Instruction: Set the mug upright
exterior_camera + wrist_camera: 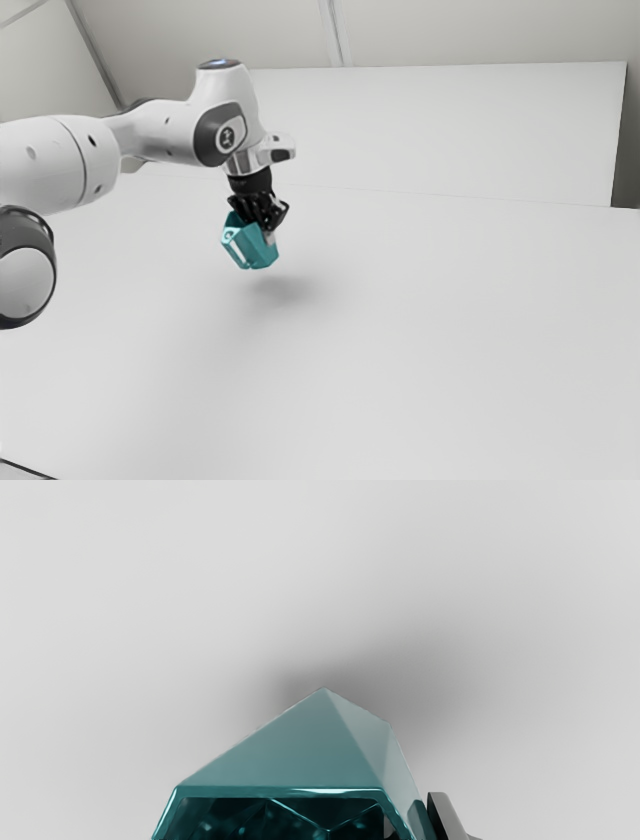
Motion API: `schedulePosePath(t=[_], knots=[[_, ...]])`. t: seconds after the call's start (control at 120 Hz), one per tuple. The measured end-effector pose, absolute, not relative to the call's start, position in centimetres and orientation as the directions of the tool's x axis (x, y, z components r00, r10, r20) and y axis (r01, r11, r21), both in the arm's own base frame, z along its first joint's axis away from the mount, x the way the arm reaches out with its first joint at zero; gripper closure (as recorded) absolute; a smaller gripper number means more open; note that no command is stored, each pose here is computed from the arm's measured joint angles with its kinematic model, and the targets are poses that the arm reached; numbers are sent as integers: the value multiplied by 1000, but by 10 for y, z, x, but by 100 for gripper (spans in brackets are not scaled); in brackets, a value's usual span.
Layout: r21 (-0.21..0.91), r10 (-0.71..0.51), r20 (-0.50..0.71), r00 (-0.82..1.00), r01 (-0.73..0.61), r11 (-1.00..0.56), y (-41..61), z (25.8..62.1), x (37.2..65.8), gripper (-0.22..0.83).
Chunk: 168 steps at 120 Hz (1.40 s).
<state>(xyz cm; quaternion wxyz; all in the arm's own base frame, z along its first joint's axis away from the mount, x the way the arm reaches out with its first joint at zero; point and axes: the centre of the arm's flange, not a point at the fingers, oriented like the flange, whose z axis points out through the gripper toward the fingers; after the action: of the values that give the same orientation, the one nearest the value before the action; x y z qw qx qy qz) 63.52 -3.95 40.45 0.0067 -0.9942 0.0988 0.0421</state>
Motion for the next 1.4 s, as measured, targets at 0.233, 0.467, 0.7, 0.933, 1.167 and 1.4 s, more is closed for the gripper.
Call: schedulePosePath(t=[0.233,0.467,0.7,0.933,1.167,1.4], knots=[[-12,-186,-94,978,-188,-982,-45,382,633,78],[-14,-174,-104,979,-176,-984,-47,364,635,78],[-15,-168,-117,979,-171,-985,-51,345,637,78],[-30,-179,-112,978,-183,-983,-53,341,639,44],[-43,-191,-50,980,-193,-980,-56,384,638,15],[-45,-183,70,981,-181,-983,-54,495,612,5]])
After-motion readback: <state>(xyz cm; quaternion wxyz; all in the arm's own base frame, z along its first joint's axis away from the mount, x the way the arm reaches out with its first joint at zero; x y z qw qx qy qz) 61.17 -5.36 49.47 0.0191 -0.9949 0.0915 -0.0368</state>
